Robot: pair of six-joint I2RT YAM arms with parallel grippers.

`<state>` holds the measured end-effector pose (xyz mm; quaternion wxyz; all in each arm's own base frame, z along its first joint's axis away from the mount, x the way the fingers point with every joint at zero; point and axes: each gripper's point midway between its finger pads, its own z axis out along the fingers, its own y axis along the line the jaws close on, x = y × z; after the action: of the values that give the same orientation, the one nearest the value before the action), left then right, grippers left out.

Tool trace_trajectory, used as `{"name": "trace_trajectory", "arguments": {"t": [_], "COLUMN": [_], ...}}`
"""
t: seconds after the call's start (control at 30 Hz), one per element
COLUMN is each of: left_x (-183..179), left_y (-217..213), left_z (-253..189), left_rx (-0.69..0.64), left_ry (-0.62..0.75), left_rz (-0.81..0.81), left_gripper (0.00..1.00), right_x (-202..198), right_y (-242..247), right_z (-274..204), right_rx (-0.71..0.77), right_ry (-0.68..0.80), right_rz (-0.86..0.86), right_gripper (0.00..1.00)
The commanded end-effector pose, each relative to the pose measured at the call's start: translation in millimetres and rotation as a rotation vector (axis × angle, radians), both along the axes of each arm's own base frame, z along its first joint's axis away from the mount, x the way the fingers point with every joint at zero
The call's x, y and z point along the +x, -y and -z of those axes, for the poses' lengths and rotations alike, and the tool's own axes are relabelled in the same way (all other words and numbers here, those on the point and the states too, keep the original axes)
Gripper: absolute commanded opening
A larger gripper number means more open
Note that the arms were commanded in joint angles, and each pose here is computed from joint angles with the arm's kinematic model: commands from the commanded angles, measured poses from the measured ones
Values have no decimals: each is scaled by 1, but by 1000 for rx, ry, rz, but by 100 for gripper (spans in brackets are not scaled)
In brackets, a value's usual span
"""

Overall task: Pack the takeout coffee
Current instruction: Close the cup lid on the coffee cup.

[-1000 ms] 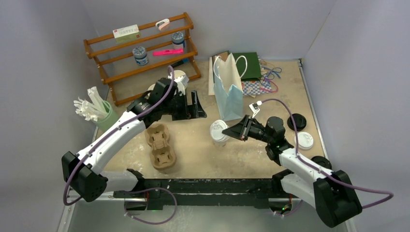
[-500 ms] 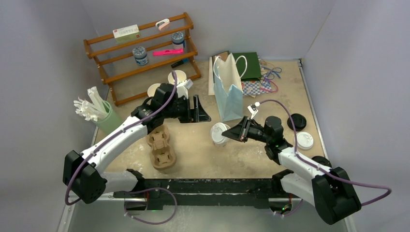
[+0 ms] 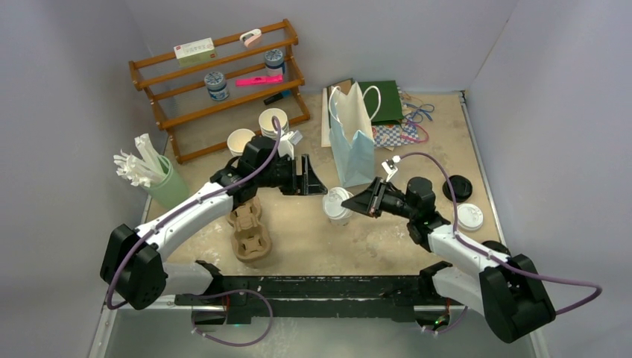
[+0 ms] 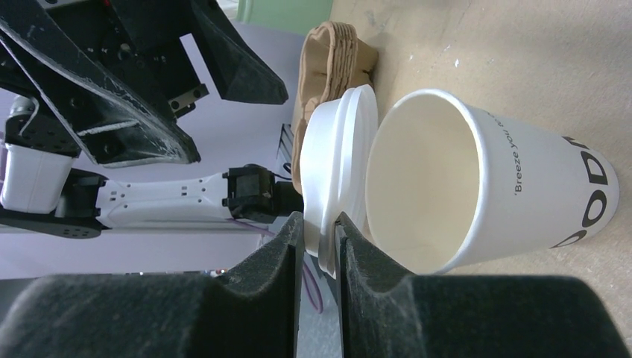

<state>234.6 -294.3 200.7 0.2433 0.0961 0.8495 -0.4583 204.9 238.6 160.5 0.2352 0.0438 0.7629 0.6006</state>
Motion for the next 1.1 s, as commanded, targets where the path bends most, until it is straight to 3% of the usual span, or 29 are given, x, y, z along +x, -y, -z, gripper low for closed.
{"name": "trace_trajectory", "arguments": {"t": [0.0,0.4,0.77,1.07], "left_x": [3,-2,-7,-15], "left_y": [4,11,13,14], "left_z": [-3,14,27,36], "left_rx": [-49,-134,-221,-306], "left_ry": [43,-1,-72,-106], "left_rz": [17,11,-14,-16], "left_gripper": [70,68,81,74], "right_x": [12,16,19,24], "right_y": [-4,-2,-3,-4], "right_z": [-18,-15,-15,-16], "right_rx": [9,-27,-39,-41], "right_ry": [69,68,70,67], "right_rz": [4,15,16,18], "right_gripper": [23,24,25,24]}}
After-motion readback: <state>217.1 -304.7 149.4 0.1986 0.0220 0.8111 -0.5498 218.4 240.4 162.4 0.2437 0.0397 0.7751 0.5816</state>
